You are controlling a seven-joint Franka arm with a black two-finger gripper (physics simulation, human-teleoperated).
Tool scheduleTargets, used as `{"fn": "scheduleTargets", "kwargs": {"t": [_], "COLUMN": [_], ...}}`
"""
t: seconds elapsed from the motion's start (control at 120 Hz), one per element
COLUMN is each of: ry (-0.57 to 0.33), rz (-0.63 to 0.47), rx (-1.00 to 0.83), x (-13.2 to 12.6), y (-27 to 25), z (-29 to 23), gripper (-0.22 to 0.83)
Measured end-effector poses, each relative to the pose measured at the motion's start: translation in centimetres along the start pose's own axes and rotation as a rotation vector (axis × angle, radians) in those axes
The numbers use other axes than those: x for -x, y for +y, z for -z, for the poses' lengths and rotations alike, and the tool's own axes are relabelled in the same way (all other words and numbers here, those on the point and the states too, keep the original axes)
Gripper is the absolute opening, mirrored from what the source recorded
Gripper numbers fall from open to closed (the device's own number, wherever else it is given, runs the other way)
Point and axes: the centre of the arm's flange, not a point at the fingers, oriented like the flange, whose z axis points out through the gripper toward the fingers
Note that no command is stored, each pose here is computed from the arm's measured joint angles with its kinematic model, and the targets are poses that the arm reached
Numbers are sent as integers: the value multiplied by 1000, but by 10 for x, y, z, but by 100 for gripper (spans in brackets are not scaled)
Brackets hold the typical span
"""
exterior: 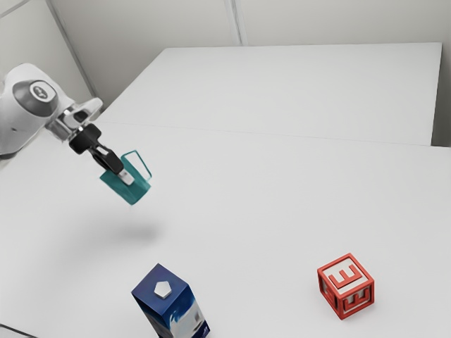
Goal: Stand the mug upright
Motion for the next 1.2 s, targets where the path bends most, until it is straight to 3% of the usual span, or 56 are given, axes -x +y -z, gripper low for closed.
{"fn": "scheduleTargets", "kwargs": {"t": [0.325, 0.633, 1.2], "ry": [-153, -184, -134], "rz": [-3, 32, 211], "rx": [-220, -405, -558], "x": [-41, -70, -54], "y": [37, 64, 54], "z": [-19, -49, -119], "gripper": [-16, -16, -16]}}
